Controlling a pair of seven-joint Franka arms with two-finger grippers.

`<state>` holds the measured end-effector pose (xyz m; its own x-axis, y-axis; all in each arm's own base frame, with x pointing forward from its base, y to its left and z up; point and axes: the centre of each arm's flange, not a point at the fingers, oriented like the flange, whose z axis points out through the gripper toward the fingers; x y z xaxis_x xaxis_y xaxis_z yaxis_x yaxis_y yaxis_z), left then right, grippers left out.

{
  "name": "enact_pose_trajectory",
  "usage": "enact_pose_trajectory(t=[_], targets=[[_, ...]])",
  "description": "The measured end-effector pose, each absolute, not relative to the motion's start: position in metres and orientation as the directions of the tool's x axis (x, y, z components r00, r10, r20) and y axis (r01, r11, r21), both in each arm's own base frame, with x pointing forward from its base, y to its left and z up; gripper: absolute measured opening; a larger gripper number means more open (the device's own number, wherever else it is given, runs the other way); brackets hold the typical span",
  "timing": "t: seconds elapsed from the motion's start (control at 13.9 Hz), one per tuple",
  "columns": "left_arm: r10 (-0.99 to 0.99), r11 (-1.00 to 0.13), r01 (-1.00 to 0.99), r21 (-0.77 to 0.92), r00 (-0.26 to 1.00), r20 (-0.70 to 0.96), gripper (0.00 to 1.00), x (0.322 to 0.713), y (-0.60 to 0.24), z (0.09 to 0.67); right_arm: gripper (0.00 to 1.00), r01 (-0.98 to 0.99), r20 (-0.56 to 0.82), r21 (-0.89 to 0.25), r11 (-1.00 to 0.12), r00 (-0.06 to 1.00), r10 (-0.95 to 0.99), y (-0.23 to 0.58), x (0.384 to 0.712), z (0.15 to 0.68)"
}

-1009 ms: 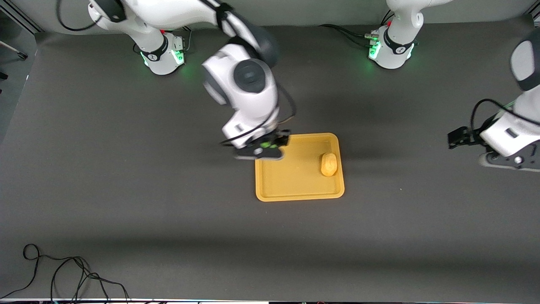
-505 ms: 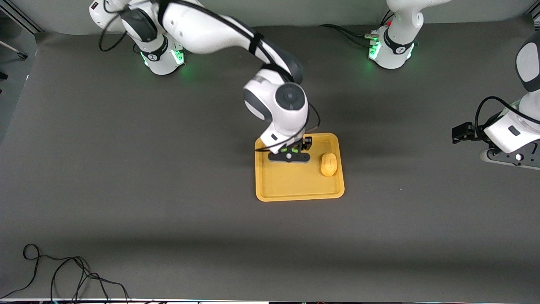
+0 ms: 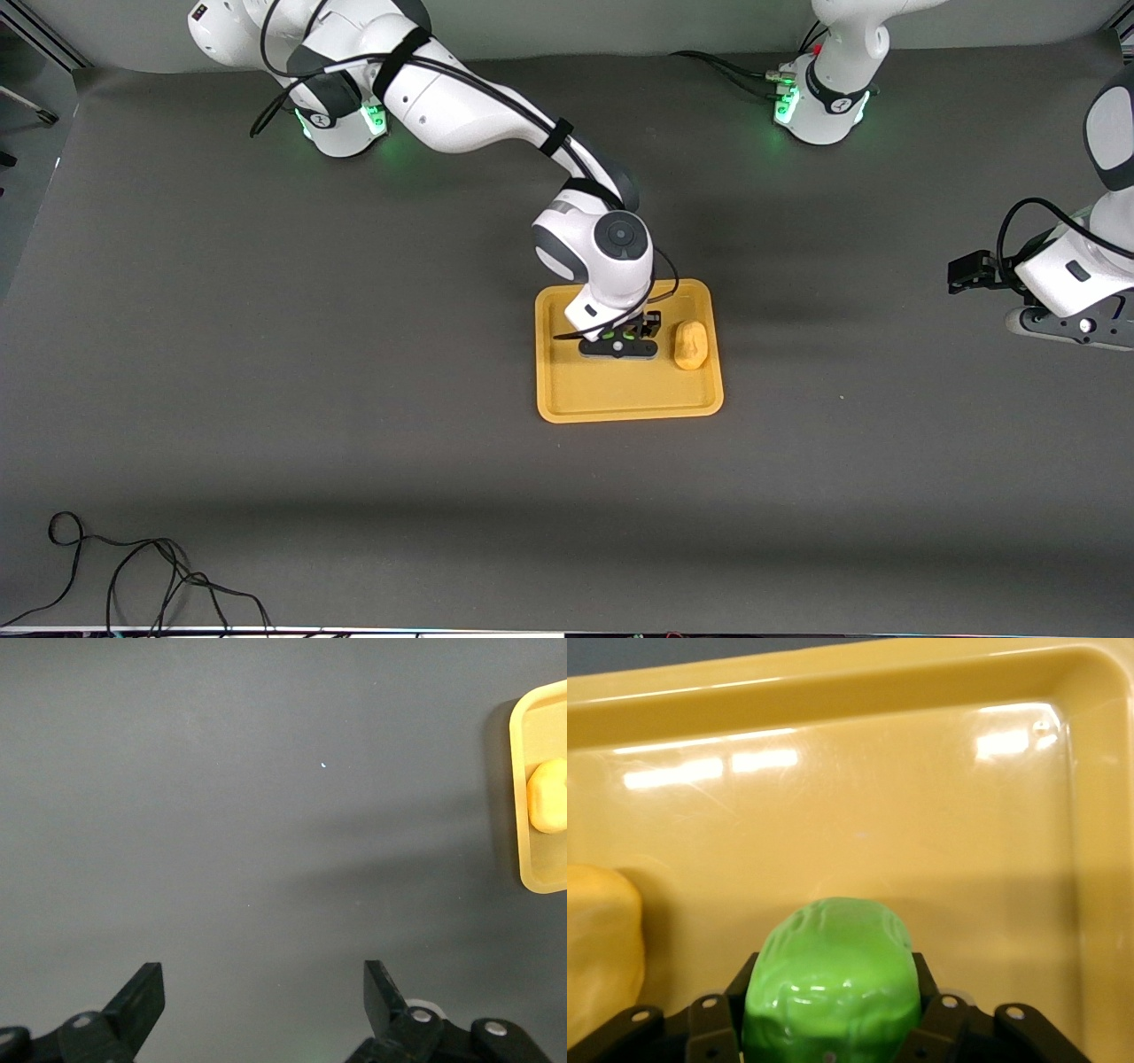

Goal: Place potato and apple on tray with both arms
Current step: 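Lower the apple onto the tray beside the potato and open the right gripper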

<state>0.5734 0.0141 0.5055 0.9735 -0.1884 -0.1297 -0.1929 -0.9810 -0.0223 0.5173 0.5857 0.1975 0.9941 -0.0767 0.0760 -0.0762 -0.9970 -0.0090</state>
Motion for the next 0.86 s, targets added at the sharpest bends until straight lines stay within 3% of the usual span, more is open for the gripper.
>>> enact_pose_trajectory(t=[0.29,0.5,0.86], targets=[[-0.177,-0.983,-0.182,-0.024,0.975,-0.13,1.0,0.573,0.021,0.505,0.7,-0.075,0.098,-0.01,-0.997,0.992,-0.076,0.584,0.523,0.197],[-0.179,-0.983,-0.183,-0.023,0.976,-0.125,1.0,0.572,0.017,0.509,0.98,-0.083,0.125,-0.027,-0.996,0.989,-0.086,0.586,0.533,0.224],[-0.167,-0.986,-0.168,-0.002,0.982,-0.084,1.0,0.573,0.018,0.525,1.0,-0.131,0.123,0.011,-0.991,0.984,-0.129,0.561,0.538,0.374]])
